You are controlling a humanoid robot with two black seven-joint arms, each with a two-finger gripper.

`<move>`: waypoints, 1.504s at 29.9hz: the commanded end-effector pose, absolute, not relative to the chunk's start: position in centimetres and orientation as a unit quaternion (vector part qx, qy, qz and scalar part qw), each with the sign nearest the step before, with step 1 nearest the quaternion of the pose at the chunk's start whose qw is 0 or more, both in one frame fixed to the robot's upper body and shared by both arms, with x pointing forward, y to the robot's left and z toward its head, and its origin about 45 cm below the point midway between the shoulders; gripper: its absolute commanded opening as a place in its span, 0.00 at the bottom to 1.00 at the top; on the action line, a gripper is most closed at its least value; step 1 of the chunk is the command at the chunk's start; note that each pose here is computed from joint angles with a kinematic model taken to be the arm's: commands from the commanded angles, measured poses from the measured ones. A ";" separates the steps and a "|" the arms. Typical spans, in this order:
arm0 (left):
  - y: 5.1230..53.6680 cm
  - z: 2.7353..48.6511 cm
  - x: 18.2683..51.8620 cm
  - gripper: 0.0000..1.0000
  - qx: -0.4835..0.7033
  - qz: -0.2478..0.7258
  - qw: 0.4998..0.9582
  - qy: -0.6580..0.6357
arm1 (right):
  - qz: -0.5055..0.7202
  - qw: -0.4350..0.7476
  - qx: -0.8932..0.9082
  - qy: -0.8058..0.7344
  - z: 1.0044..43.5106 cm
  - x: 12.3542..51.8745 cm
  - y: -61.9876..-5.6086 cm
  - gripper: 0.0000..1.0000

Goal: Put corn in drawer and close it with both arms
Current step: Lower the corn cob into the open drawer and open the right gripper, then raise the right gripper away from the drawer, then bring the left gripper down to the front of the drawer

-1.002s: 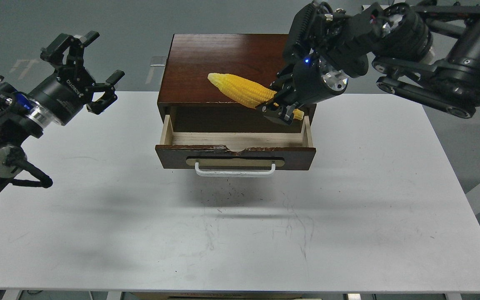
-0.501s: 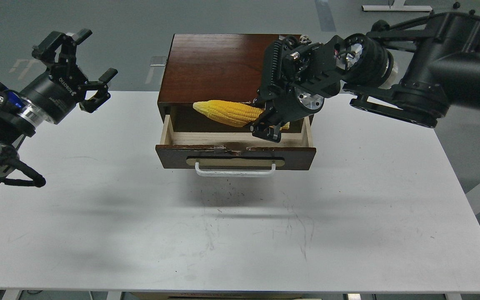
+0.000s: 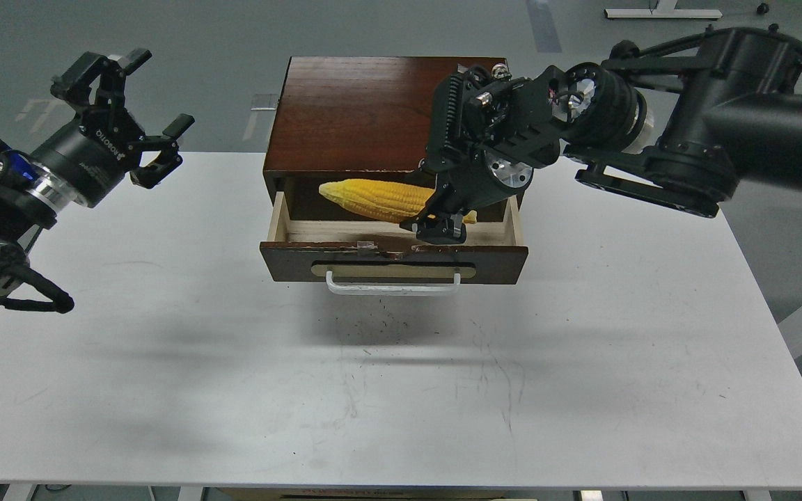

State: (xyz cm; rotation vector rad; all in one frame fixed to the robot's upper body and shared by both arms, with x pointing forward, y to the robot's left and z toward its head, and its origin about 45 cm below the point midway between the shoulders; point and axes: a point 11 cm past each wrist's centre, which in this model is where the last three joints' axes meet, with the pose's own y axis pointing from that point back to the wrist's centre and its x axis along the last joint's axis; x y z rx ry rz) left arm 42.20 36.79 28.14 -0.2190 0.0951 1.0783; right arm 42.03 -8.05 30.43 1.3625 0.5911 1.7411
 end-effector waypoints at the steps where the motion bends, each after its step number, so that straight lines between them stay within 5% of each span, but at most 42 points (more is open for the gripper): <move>1: 36.9 28.2 42.2 0.98 -0.103 0.513 0.851 0.045 | 0.693 0.412 0.543 0.235 30.5 42.0 -8.0 0.82; 11: 37.2 28.4 42.2 0.98 -0.105 0.515 0.850 0.042 | 0.681 0.366 0.620 0.135 35.0 42.6 -7.1 0.95; 18: 37.2 28.4 42.2 0.98 -0.105 0.515 0.850 0.042 | 0.565 0.326 0.756 -0.053 38.5 45.0 -13.6 0.99; 33: 35.6 27.9 42.4 0.98 -0.114 0.504 0.855 0.051 | 0.143 0.020 0.869 -0.473 34.2 46.5 -28.5 0.99; 45: 34.8 27.7 42.5 0.98 -0.089 0.489 0.867 0.032 | -0.089 -0.088 0.815 -0.565 25.9 44.5 -35.3 1.00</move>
